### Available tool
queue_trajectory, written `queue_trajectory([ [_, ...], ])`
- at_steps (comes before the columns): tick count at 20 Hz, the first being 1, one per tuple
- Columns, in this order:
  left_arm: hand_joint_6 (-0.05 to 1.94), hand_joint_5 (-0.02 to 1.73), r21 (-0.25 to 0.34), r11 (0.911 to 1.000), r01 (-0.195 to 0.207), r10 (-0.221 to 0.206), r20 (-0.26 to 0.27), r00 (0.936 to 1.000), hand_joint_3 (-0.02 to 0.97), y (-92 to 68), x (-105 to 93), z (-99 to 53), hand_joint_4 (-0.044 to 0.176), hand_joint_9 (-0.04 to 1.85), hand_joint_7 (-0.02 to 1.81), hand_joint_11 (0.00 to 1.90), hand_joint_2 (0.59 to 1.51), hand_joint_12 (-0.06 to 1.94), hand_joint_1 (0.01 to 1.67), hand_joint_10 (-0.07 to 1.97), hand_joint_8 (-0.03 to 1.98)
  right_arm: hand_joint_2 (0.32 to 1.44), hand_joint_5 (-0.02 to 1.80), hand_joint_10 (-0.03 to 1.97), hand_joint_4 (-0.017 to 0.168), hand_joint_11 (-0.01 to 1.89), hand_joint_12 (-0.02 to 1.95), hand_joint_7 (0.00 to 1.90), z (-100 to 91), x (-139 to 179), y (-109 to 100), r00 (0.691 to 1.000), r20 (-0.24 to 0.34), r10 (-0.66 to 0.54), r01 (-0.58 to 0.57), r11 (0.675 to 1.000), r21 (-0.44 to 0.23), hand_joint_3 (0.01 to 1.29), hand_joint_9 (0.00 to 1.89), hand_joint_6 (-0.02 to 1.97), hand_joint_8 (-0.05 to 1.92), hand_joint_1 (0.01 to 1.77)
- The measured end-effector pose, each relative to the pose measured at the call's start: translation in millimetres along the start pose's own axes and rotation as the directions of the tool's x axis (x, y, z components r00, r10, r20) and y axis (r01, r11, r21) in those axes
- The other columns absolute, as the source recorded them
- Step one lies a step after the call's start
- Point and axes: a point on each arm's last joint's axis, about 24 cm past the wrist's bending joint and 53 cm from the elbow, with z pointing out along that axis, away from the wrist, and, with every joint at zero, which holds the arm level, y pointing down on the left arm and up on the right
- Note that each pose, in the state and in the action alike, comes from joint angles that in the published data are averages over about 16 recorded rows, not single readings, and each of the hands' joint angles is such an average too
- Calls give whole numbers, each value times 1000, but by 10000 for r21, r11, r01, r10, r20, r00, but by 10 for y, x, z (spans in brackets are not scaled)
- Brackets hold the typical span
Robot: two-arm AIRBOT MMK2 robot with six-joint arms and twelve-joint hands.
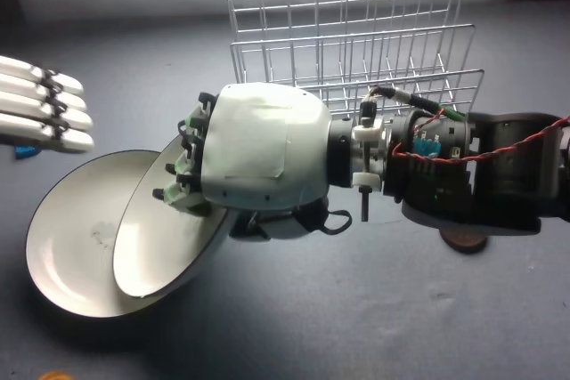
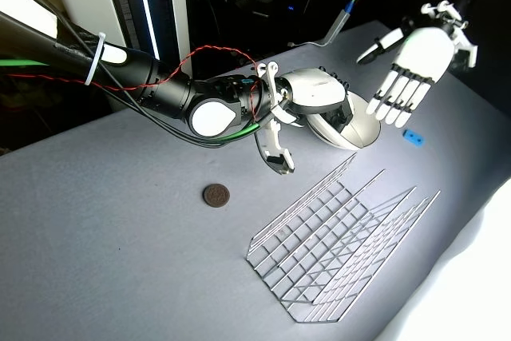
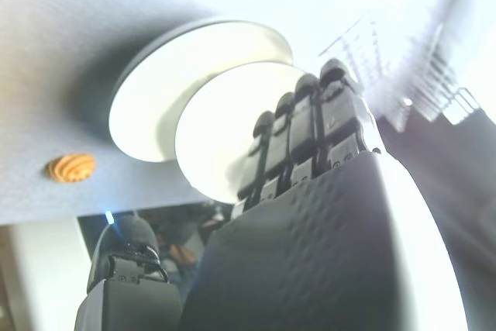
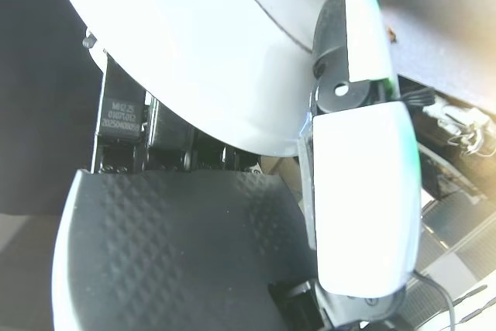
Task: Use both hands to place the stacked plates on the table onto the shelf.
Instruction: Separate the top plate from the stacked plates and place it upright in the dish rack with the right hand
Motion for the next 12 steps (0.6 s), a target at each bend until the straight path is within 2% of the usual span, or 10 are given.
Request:
queue_trajectory([
  [6, 9, 13, -604, 9978, 277, -260, 292, 9992, 19, 150, -114, -280, -1, 20, 18, 15, 1065, 6, 16, 12, -9, 1010, 905, -4, 11, 904, 1058, 1050, -87, -242, 132, 9997, 249, 28, -24, 9998, -180, 12, 1293, 986, 752, 1131],
  [12, 8, 18, -892, 9950, 445, -398, 538, 9978, 18, 234, -178, -424, -1, 21, 20, 15, 1061, 6, 15, 12, -8, 1010, 937, -6, 14, 912, 1042, 1089, -253, -653, 207, 9968, 570, 558, -551, 9984, -150, 12, 1304, 1017, 781, 1160],
])
